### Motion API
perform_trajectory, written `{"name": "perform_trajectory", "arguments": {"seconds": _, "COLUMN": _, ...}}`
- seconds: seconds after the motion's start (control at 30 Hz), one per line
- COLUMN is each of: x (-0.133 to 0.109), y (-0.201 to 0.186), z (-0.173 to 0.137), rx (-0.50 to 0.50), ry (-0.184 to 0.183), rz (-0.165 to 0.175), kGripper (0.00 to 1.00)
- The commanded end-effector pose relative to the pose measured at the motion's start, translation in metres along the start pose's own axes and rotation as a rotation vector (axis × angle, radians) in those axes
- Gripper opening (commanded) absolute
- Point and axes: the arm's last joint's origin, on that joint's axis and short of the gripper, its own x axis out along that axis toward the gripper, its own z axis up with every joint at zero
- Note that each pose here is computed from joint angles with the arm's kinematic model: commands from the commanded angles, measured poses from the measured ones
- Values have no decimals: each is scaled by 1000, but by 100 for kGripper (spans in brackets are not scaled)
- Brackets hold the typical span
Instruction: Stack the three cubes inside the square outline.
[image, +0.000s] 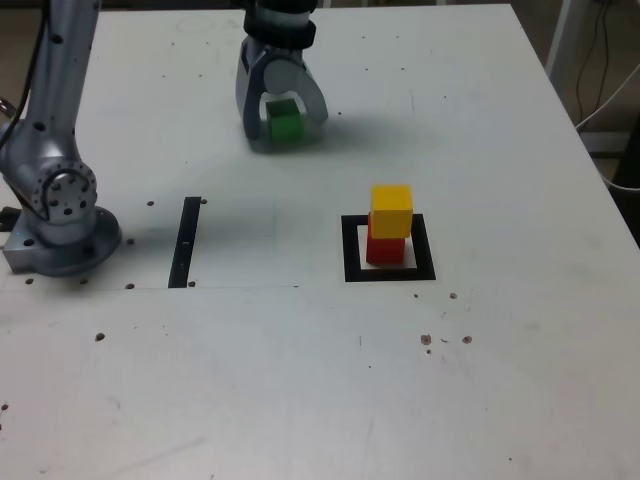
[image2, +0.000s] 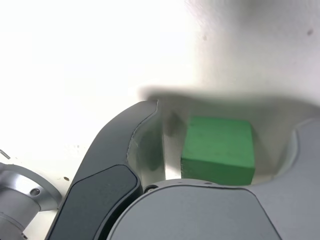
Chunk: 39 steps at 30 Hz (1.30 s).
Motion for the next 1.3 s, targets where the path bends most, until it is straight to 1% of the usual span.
{"name": "perform_trajectory", "arguments": {"seconds": 0.0, "x": 0, "y": 2, "z": 1, "rx": -10, "ry": -3, "rz": 15, "kGripper": 47}}
{"name": "perform_trajectory", "arguments": {"seconds": 0.07, "x": -1, "y": 3, "z": 1, "rx": -12, "ry": -7, "rz": 23, "kGripper": 37}}
{"name": "perform_trajectory", "arguments": {"seconds": 0.1, "x": -1, "y": 3, "z": 1, "rx": -12, "ry": -9, "rz": 26, "kGripper": 34}}
{"name": "perform_trajectory", "arguments": {"seconds": 0.17, "x": -1, "y": 3, "z": 1, "rx": -12, "ry": -11, "rz": 28, "kGripper": 32}}
{"name": "perform_trajectory", "arguments": {"seconds": 0.87, "x": -6, "y": 1, "z": -2, "rx": -8, "ry": -14, "rz": 23, "kGripper": 31}}
{"name": "perform_trajectory", "arguments": {"seconds": 1.03, "x": -15, "y": -2, "z": -8, "rx": -9, "ry": -25, "rz": 30, "kGripper": 31}}
{"name": "perform_trajectory", "arguments": {"seconds": 1.27, "x": -40, "y": -20, "z": -19, "rx": 19, "ry": -42, "rz": 33, "kGripper": 31}}
